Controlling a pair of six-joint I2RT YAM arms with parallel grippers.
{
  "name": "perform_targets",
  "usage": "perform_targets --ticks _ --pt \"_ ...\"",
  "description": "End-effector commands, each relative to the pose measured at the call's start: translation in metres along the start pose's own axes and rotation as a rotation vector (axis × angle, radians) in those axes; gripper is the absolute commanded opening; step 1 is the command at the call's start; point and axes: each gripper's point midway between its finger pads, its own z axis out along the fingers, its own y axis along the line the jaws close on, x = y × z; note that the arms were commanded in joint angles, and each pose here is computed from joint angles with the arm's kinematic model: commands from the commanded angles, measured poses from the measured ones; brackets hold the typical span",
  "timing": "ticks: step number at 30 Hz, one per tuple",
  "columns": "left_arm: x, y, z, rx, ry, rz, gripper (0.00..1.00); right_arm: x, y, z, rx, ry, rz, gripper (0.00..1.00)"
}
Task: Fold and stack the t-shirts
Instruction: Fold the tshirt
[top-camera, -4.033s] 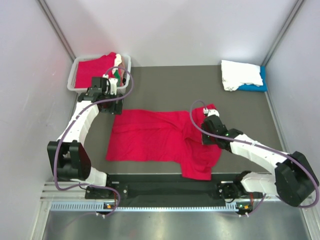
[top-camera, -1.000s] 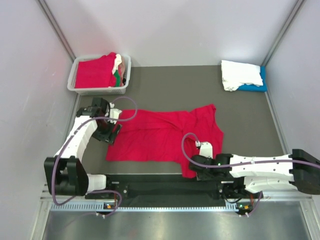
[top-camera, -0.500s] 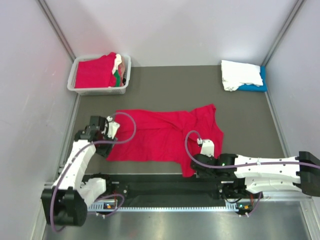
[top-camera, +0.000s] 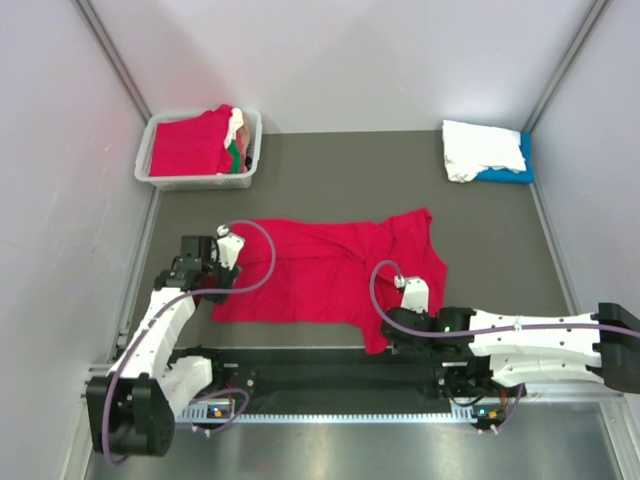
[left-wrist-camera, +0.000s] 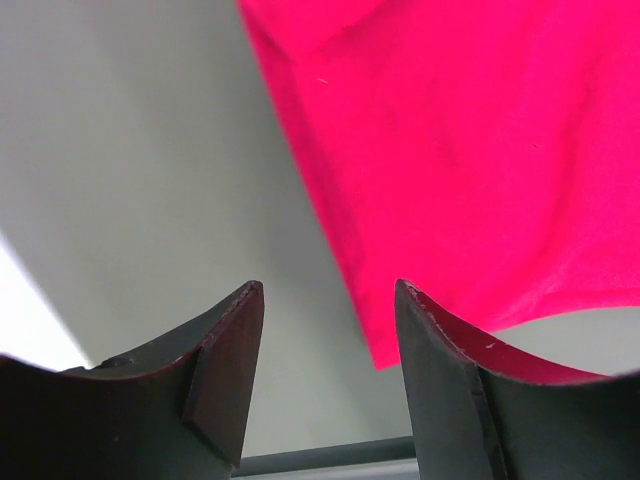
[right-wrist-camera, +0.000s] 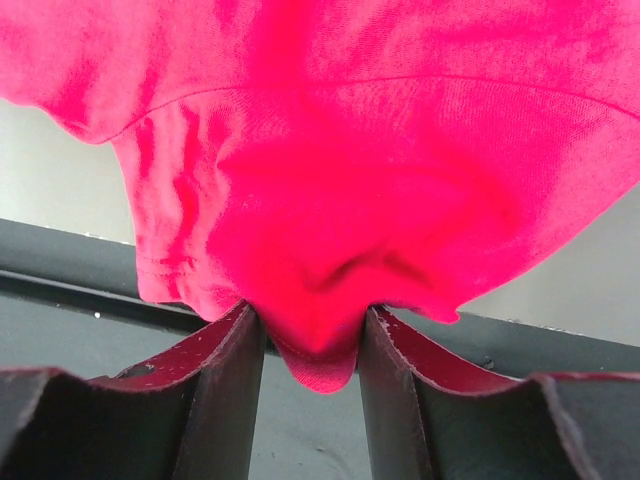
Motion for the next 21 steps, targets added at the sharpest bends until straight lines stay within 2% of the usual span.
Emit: perform_targets --ticks 1,15,19,21 --pt "-0.004 -0.004 0.012 0.037 0.002 0.008 0.60 -0.016 0.013 -0.008 -0.041 -0.053 0.031 0.41" --pt "0.035 -0.007 0.003 0.012 0.052 0.149 0.59 -0.021 0.005 -0.009 -0.019 -0.069 0.031 0.42" --pt "0.044 -0.011 0.003 0.039 0.098 0.168 0.56 -0.024 0.003 -0.010 -0.014 -0.076 0.032 0.42" --pt "0.054 -0.015 0.002 0.077 0.163 0.183 0.54 -0.025 0.003 -0.010 -0.013 -0.078 0.033 0.42"
